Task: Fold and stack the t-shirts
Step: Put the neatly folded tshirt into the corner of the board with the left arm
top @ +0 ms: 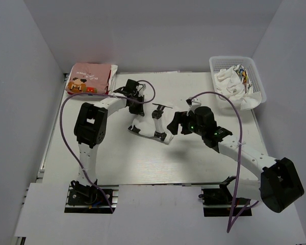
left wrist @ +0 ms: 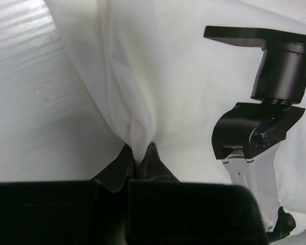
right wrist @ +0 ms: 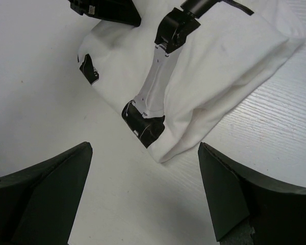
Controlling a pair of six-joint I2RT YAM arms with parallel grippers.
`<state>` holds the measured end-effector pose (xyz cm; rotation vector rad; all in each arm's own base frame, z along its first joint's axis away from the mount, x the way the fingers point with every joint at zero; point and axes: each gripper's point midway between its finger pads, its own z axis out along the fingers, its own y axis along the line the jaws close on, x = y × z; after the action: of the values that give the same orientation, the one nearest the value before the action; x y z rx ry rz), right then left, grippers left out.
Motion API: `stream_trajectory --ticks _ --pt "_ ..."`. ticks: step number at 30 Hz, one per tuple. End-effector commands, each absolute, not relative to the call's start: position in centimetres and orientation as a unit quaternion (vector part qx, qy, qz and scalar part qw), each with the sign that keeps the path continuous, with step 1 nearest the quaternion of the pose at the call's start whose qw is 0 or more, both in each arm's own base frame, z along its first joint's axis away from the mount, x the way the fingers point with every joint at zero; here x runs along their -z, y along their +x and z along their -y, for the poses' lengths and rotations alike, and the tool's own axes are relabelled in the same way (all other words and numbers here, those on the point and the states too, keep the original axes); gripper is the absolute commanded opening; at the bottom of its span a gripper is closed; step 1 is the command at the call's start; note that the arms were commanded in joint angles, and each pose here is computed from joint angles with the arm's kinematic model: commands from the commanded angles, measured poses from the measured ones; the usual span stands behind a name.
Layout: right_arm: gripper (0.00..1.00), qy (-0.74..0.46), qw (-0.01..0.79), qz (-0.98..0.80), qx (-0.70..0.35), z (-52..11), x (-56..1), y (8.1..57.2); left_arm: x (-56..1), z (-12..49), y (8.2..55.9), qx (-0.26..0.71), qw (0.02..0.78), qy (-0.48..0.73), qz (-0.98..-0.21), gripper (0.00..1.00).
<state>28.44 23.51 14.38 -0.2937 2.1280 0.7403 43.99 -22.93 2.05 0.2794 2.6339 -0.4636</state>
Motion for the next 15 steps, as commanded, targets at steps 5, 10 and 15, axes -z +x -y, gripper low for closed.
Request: stream_trajectory --ticks 5,10,15 --pt "0.9 -0.115 0.457 -0.839 -0.273 -22.2 -15.2 28.9 -3.4 20.8 45.4 0.115 0.245 0.12 -0.955 0.0" --pt "0.9 -0.099 0.469 -0.846 -0.233 -21.1 -14.8 30.0 -10.4 20.0 48.0 0.064 0.318 0.172 -0.93 0.0" --pt "0.9 -0.097 0.476 -0.849 -0.209 -20.6 -14.6 30.8 -13.7 16.2 49.9 -0.038 0.363 0.188 -0.912 0.0"
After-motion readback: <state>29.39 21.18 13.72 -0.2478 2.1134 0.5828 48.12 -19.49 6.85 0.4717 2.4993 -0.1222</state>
